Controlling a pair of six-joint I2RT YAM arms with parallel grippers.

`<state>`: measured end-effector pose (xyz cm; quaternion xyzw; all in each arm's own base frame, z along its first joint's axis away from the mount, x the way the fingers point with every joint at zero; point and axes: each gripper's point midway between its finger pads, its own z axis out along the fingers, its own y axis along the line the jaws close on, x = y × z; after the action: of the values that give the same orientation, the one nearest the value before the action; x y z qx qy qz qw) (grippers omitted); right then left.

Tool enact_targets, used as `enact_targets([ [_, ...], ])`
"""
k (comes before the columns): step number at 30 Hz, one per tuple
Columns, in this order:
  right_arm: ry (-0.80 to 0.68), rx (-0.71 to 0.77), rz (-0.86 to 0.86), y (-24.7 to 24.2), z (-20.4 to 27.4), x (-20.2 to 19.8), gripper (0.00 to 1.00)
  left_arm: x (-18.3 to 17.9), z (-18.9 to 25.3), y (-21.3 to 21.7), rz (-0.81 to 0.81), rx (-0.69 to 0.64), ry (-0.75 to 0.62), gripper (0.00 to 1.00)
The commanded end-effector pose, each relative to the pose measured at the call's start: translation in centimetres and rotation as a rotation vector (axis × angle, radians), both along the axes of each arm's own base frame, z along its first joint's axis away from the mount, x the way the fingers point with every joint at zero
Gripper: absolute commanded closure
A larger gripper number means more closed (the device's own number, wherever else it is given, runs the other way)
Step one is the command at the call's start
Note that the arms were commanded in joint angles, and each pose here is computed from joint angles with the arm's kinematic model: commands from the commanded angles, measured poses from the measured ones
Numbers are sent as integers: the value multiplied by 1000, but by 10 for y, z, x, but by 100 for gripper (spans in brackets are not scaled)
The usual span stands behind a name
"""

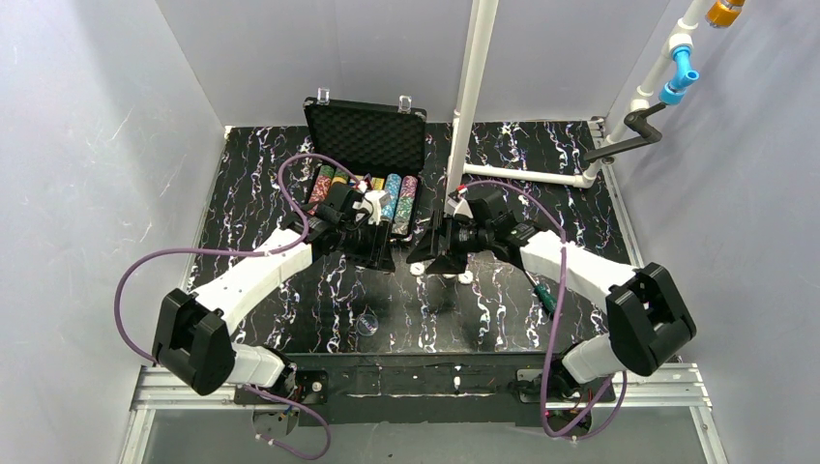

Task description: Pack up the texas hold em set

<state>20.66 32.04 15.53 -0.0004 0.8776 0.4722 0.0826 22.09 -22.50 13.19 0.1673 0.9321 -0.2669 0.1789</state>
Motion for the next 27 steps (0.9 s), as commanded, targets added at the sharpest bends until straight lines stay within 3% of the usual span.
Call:
enact_targets([
  [1, 41, 122, -12, 13, 24, 13, 23, -4, 32, -16, -89, -73, -86, 97],
  [11, 132, 161, -24, 26, 11, 19, 37, -17, 33, -23, -146, -54, -115, 98],
  [22, 152, 107, 65, 36, -10, -2, 48, -14, 20, -19, -165, 27, -100, 100],
  [27, 158, 160, 95, 45, -6, -9, 57, -14, 15, -21, -170, 35, -82, 100],
])
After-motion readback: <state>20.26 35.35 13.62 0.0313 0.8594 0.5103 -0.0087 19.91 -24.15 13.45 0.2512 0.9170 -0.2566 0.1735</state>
